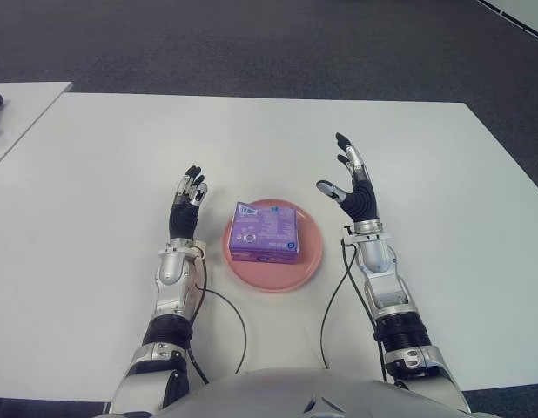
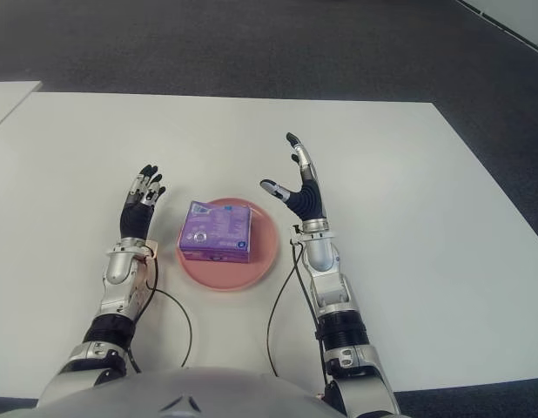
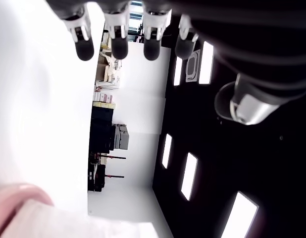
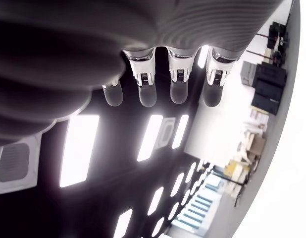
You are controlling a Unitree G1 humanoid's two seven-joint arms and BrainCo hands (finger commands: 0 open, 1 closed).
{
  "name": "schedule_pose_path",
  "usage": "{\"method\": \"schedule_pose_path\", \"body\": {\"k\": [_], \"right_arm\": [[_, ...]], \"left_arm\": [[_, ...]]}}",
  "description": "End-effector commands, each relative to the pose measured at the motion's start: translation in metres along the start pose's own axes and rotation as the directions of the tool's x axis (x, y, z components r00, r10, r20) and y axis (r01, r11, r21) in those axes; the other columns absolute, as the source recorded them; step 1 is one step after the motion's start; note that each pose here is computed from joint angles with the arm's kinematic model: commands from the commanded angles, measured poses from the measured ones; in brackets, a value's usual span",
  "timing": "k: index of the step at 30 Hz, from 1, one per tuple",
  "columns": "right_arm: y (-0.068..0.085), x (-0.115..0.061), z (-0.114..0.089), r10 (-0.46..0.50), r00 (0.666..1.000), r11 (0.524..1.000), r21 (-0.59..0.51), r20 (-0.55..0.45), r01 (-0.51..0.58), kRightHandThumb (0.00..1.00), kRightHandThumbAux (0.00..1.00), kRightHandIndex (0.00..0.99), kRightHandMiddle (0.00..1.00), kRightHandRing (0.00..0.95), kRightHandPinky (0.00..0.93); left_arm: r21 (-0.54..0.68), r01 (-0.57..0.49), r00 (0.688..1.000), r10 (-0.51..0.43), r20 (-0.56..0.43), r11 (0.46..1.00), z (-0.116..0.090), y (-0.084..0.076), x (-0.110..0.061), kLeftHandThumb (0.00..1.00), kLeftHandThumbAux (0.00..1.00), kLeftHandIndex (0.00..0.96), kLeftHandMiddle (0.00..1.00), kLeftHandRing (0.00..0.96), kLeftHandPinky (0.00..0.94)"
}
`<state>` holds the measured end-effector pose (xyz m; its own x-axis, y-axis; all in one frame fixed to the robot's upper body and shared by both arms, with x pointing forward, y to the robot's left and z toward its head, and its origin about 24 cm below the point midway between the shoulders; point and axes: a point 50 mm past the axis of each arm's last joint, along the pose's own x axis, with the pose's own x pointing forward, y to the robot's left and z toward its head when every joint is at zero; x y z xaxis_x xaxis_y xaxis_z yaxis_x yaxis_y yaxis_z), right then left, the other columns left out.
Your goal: Put the tissue paper into the plate.
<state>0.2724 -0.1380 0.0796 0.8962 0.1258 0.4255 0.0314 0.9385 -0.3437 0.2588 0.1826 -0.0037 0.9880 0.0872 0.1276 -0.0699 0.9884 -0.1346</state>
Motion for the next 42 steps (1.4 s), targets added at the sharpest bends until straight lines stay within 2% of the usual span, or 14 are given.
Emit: {"method": "schedule_pose_path", "body": {"k": [1,25,42], "right_arm": [[0.0042,-0.0037,-0.0029,0.003,1.0,1.0,0.0,-0.03,-0.003,0.022,0.394,0.0,0.0,0.0,0.0],[0.0094,-0.0042,-0.0008,0.003,1.0,1.0,0.0,-0.029,-0.003,0.022,0.394,0.0,0.0,0.0,0.0],[0.0102,-0.0043,-0.0012,0.004,1.0,1.0,-0.001,-0.03,-0.004,0.022,0.394,0.0,0.0,0.0,0.0]], "left_arm": [[0.025,-0.015,1.0,0.015,0.004,1.0,0.0018,0.0043,0.0027,0.013,0.426,0.0,0.0,0.0,0.0],[0.049,-0.011,0.999,0.01,0.033,0.999,0.0106,0.0094,0.0054,0.01,0.459,0.0,0.0,0.0,0.0],[0.063,-0.024,1.0,0.023,0.019,0.998,0.0098,0.0117,0.0063,0.0,0.497,0.0,0.0,0.0,0.0]]}}
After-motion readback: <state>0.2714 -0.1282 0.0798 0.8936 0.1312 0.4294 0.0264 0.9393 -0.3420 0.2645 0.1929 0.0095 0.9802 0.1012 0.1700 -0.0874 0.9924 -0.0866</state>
